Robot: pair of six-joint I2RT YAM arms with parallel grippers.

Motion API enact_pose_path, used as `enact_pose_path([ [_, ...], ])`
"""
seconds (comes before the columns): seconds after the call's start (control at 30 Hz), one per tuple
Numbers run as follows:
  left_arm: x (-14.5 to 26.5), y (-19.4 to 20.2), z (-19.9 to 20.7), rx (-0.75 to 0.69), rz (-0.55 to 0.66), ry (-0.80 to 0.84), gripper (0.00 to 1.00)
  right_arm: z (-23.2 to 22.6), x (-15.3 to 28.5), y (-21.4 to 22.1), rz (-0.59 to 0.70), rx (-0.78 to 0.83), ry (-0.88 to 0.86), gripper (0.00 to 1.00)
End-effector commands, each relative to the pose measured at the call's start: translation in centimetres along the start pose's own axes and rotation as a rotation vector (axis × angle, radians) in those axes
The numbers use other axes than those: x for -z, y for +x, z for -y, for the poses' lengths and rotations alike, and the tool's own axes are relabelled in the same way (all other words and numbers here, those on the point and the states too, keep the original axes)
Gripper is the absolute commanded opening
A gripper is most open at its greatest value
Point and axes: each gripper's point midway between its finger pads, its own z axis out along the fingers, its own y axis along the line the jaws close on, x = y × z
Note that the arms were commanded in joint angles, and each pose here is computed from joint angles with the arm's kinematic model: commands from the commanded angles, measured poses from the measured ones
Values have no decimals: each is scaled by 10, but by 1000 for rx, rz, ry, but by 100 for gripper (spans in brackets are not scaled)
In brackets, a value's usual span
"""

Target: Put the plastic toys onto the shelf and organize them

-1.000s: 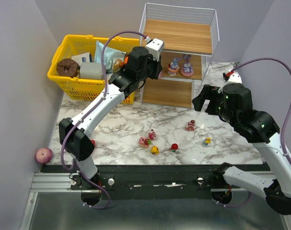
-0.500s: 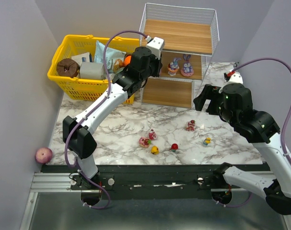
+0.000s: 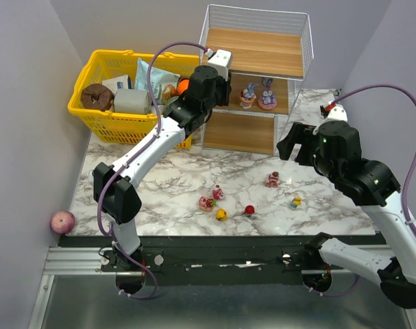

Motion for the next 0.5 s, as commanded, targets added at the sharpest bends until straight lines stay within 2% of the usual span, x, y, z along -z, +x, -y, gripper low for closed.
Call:
enact_pose_path([
  [0.0,0,-12,-7,31,31,-34,45,4,2,0,14,11,1,93],
  [0.07,0,-11,-7,31,28,-35,55,3,2,0,14,10,-4,93],
  [0.17,2,-13,-7,32,31,-40,63,2,2,0,16,9,-10,93],
  [0.3,5,-13,-8,35,29,-39,66,1,1,0,17,10,-12,93],
  [0.47,11,-7,-10,50,20,-45,63,4,3,0,24,6,-8,93],
])
